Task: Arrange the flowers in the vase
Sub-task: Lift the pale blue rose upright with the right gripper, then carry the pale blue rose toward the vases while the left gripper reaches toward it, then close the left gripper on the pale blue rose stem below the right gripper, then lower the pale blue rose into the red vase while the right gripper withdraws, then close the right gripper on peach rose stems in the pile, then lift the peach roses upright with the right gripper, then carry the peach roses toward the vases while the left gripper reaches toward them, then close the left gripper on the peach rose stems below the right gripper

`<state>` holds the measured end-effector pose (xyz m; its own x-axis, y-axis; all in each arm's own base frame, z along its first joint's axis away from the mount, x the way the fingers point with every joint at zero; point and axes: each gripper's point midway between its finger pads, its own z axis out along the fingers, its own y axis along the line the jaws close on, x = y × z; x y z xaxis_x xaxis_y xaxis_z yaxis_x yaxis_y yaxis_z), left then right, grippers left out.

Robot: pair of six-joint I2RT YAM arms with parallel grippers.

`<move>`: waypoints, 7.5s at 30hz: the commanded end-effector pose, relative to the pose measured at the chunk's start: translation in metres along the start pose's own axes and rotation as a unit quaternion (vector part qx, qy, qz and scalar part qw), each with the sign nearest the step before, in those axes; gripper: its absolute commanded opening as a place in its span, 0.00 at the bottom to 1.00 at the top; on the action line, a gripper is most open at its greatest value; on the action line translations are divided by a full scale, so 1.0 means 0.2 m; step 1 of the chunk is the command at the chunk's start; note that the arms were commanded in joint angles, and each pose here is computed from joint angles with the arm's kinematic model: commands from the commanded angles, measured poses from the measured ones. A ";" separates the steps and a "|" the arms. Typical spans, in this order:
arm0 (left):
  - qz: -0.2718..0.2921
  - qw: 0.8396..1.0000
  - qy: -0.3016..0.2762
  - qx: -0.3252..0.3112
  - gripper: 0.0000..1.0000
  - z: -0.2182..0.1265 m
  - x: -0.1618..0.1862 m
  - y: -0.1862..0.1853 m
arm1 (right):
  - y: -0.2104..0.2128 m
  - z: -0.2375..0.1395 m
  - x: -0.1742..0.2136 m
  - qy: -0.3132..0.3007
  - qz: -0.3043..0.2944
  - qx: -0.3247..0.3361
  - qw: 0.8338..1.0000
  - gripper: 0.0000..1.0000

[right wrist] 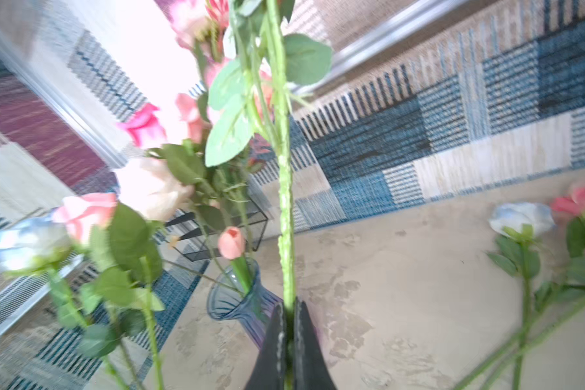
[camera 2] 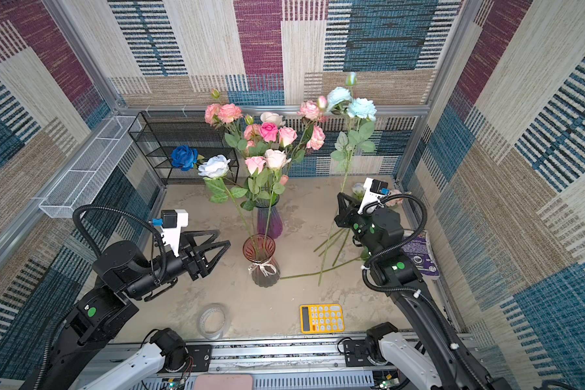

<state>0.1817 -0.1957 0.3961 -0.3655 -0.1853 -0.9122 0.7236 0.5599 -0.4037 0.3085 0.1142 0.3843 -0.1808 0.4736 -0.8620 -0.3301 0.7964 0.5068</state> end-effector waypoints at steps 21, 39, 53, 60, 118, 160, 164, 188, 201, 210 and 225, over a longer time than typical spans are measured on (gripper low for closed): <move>0.025 0.962 -0.032 0.269 0.69 0.22 -0.45 -0.49 | 1.12 -0.35 0.03 0.024 -0.050 -0.419 0.906 0.00; 0.060 0.964 -0.037 0.257 0.07 0.22 -0.51 -0.50 | 1.29 -0.26 0.24 0.074 -0.064 -0.431 0.897 0.07; 0.225 0.968 -0.051 0.095 0.00 0.16 -0.70 -0.38 | 1.11 -0.35 0.06 0.018 -0.076 -0.357 0.931 0.52; 0.260 0.963 -0.060 0.038 0.00 0.25 -0.76 -0.27 | 1.07 -0.39 0.04 0.011 -0.077 -0.348 0.934 0.52; -0.057 0.992 -0.040 -0.102 0.80 -0.05 0.15 0.27 | -1.47 0.31 0.93 0.203 0.147 0.367 0.896 0.36; -0.045 0.994 -0.035 -0.091 0.80 -0.05 0.14 0.25 | -1.46 0.49 0.67 0.129 0.166 0.285 0.935 0.00; -0.044 0.995 -0.035 -0.083 0.80 -0.05 0.13 0.23 | -1.32 0.40 0.55 0.103 0.157 0.262 0.947 0.00; 0.017 0.996 -0.026 0.086 0.78 -0.07 -0.15 -0.19 | 0.25 -0.27 -0.16 -0.044 0.016 -0.158 0.986 0.00; 0.040 0.977 -0.024 0.210 0.76 0.03 -0.36 -0.42 | 0.87 -0.35 -0.06 0.033 -0.043 -0.371 0.927 0.00; 0.050 0.970 -0.037 0.234 0.74 0.10 -0.47 -0.46 | 1.19 -0.33 0.17 0.092 -0.051 -0.436 0.894 0.00; 0.054 0.966 -0.033 0.249 0.15 0.13 -0.49 -0.48 | 1.36 -0.29 0.36 0.133 -0.065 -0.458 0.877 0.00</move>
<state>0.1709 -0.2554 0.5094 -0.2919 -0.1892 -0.9375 0.9363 0.1436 -0.3205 0.1499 0.3439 0.4546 -0.2733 0.1829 -0.9444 -0.9453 0.1307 0.2989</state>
